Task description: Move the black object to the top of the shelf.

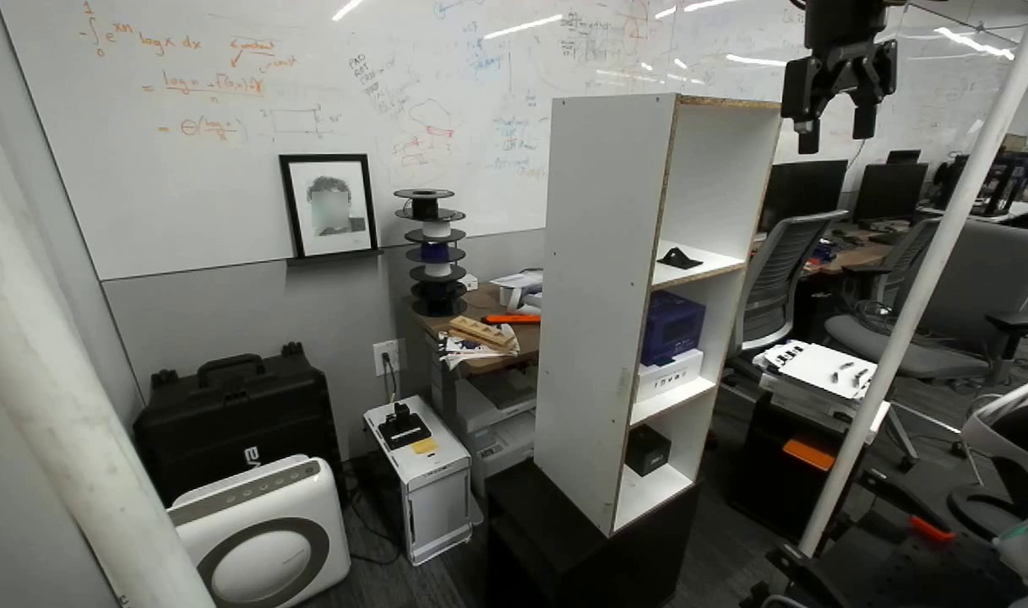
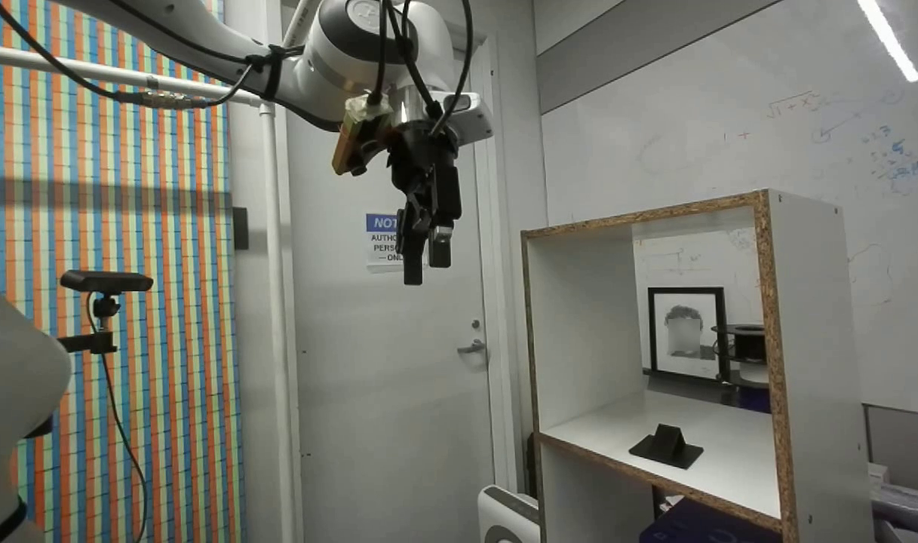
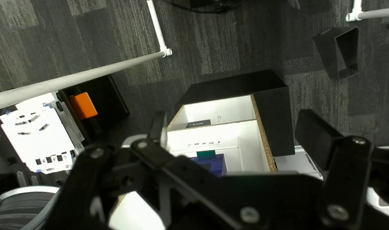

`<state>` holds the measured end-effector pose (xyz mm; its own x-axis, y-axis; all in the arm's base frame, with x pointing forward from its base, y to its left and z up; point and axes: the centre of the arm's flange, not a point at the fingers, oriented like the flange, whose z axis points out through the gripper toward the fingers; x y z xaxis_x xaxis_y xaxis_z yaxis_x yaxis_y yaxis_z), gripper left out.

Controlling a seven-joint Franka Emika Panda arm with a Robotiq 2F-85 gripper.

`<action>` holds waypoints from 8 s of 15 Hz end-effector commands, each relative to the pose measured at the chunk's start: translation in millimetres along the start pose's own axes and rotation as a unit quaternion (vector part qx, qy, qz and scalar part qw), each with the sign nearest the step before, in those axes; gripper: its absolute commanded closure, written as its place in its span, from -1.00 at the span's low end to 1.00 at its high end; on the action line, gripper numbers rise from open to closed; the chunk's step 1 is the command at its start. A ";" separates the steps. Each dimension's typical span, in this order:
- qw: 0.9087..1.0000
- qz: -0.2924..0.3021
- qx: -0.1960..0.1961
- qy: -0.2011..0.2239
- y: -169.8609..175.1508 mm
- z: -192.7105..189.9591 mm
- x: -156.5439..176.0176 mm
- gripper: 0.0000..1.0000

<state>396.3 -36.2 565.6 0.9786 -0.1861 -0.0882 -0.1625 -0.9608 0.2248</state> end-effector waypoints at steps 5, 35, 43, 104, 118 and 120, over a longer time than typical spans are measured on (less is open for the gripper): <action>0.999 -0.035 -0.008 0.036 8.6 10.2 4.7 -1.00; 0.964 -0.058 0.105 0.239 78.6 214.3 105.1 -1.00; 0.935 -0.064 0.131 0.323 39.2 206.1 147.3 -1.00; 0.886 0.100 0.110 0.439 80.1 97.6 26.8 0.66; 0.820 0.205 0.126 0.520 131.9 -82.6 114.7 0.69; 0.824 0.218 0.136 0.506 131.1 -75.2 145.2 0.69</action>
<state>468.9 -162.8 648.8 0.4169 -0.3491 0.8392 -0.3879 -0.9033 -0.1831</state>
